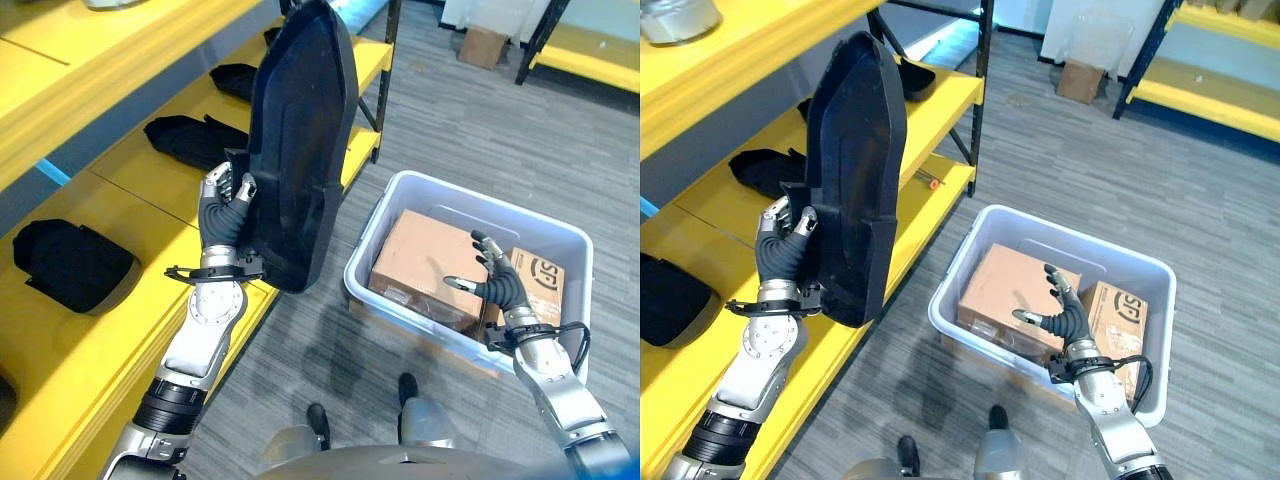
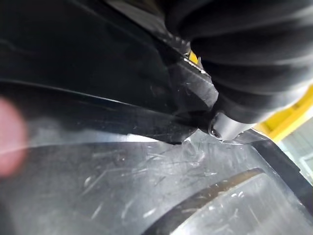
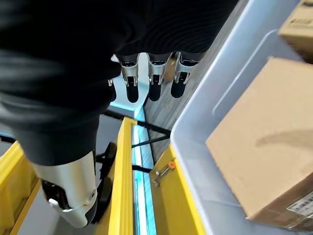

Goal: Move parts from the plastic box to the shelf.

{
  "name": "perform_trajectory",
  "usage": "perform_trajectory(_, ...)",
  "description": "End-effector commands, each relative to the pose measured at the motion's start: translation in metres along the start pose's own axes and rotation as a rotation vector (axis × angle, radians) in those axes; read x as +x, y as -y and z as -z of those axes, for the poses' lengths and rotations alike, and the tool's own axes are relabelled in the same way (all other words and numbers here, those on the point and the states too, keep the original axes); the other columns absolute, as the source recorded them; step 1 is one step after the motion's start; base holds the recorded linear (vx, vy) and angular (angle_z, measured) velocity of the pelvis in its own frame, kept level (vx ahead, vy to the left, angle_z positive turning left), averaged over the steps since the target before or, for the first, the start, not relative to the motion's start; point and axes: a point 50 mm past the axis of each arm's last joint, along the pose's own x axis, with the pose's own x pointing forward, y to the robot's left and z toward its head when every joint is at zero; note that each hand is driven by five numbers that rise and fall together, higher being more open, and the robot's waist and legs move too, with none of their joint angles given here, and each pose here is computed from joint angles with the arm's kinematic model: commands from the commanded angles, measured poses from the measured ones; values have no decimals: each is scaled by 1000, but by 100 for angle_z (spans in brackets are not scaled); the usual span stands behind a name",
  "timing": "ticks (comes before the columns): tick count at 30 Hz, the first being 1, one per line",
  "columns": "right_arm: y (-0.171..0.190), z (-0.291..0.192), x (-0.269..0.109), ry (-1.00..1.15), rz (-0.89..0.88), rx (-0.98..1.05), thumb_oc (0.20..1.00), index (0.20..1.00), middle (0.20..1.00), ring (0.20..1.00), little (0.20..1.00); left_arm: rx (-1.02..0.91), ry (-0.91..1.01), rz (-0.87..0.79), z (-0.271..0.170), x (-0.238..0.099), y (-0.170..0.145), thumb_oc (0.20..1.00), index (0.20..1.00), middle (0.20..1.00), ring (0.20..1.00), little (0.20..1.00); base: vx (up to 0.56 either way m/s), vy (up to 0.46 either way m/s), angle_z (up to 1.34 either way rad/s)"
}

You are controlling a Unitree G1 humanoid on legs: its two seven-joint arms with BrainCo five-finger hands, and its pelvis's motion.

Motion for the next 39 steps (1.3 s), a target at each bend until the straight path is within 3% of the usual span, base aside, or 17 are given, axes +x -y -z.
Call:
perform_trajectory(1,2,-22,10,126,-13,16,1000,1000,1000,1000,1000,-20,140,-7,-25,1,-1,200,200,200,200,200,-24,41,23)
perform_trajectory(12,-8,-54,10,265,-120,33,1000,1000,1000,1000,1000,36,102,2,-16,-9,-9,200,200,200,200,200,47,177,5)
perform_trajectory(27,2,-52,-9,264,-72,-16,1000,1000,1000,1000,1000,11,57,43,-14,-10,2,200,200,200,200,200,75,63,73)
perform_trajectory(36,-3,-45,6,267,-88,-37,1000,1000,1000,1000,1000,51,47,-11,-8,-10,-10,200,200,200,200,200,-103,-150,59)
perform_trajectory(39,3,-39,3,245,-4,-21,1000,1000,1000,1000,1000,43,63,55,-10,-2,2,200,200,200,200,200,-84,-58,43)
